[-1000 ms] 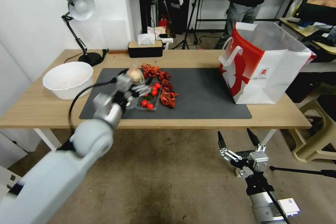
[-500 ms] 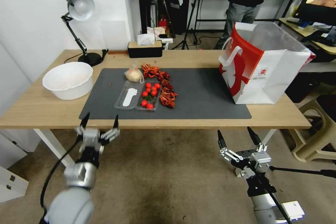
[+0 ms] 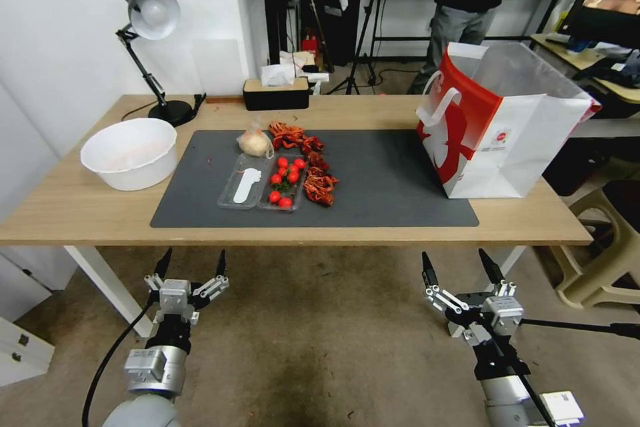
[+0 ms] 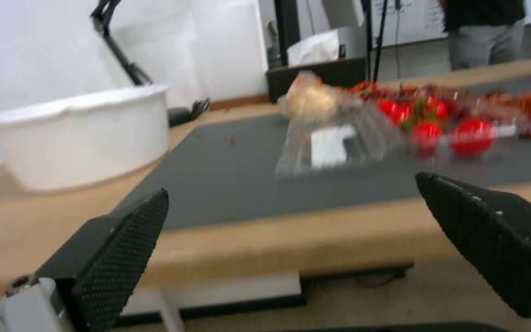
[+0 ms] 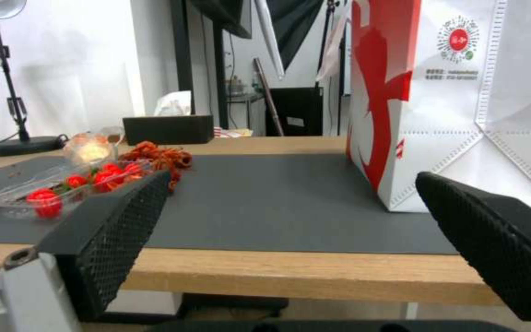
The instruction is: Pick up the trash from the table and place it into the takeout bag.
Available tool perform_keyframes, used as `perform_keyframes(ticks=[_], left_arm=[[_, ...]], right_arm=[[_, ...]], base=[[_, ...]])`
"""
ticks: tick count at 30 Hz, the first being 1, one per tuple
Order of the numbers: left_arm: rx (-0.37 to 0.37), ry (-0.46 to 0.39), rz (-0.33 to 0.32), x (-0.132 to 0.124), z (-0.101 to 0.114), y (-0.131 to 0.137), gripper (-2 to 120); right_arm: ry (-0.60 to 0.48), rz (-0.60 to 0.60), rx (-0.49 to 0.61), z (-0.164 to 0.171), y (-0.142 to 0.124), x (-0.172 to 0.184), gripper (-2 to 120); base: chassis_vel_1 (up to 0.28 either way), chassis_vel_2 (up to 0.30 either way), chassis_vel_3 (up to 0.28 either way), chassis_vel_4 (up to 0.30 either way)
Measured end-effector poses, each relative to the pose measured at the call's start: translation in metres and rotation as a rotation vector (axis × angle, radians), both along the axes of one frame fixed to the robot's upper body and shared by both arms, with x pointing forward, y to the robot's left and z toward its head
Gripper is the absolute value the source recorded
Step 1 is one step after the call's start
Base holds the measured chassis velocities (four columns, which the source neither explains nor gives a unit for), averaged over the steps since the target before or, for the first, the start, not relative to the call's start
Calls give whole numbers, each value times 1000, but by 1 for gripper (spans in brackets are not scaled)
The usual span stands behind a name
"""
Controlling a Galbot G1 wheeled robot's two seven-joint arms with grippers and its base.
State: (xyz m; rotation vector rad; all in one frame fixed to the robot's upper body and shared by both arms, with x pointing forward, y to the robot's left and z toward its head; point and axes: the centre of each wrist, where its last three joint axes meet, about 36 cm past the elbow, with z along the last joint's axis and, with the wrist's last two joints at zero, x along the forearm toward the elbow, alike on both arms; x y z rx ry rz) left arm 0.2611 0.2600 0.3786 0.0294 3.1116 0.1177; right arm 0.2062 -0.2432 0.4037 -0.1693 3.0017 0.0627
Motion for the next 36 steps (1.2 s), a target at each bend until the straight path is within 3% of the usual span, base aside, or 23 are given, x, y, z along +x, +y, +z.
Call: perform_keyframes(ticks=[2, 4, 5, 8, 11, 17, 20, 21, 28, 29, 35, 36], left_arm=[[3, -11, -32, 18, 12, 2, 100], [22, -43, -87, 53, 37, 8, 100], [22, -43, -87, 53, 37, 8, 100], [24, -43, -121, 83, 68, 20, 100], [24, -41, -122, 86, 72, 22, 100], [15, 16, -156, 123, 95, 29, 100], [13, 19, -159, 126, 97, 29, 100], [3, 30, -176, 141, 108, 29, 100], [-3, 35, -186, 148, 111, 28, 100], [-22, 52, -219, 168, 120, 24, 100], [-34, 87, -262, 190, 121, 14, 100], [-36, 108, -282, 204, 123, 7, 100]], right_arm=[[2, 1, -3, 0, -1, 0, 100], [5, 7, -6, 1, -2, 2, 100], [5, 7, -6, 1, -2, 2, 100], [15, 46, -2, 0, -1, 15, 100], [16, 52, -2, -1, -1, 17, 100], [26, 69, -3, -3, -1, 22, 100], [27, 69, -3, -4, -1, 22, 100], [30, 68, -2, -4, -1, 21, 100], [31, 67, -1, -4, -1, 20, 100], [31, 62, 0, -3, -1, 19, 100], [31, 57, -1, -3, -1, 18, 100], [33, 55, -3, -3, 0, 17, 100]], base=[[0, 0, 0, 0], [0, 0, 0, 0], [0, 0, 0, 0], [0, 0, 0, 0], [0, 0, 0, 0], [0, 0, 0, 0], [0, 0, 0, 0], [0, 0, 0, 0], [0, 0, 0, 0], [0, 0, 0, 0], [0, 0, 0, 0], [0, 0, 0, 0]])
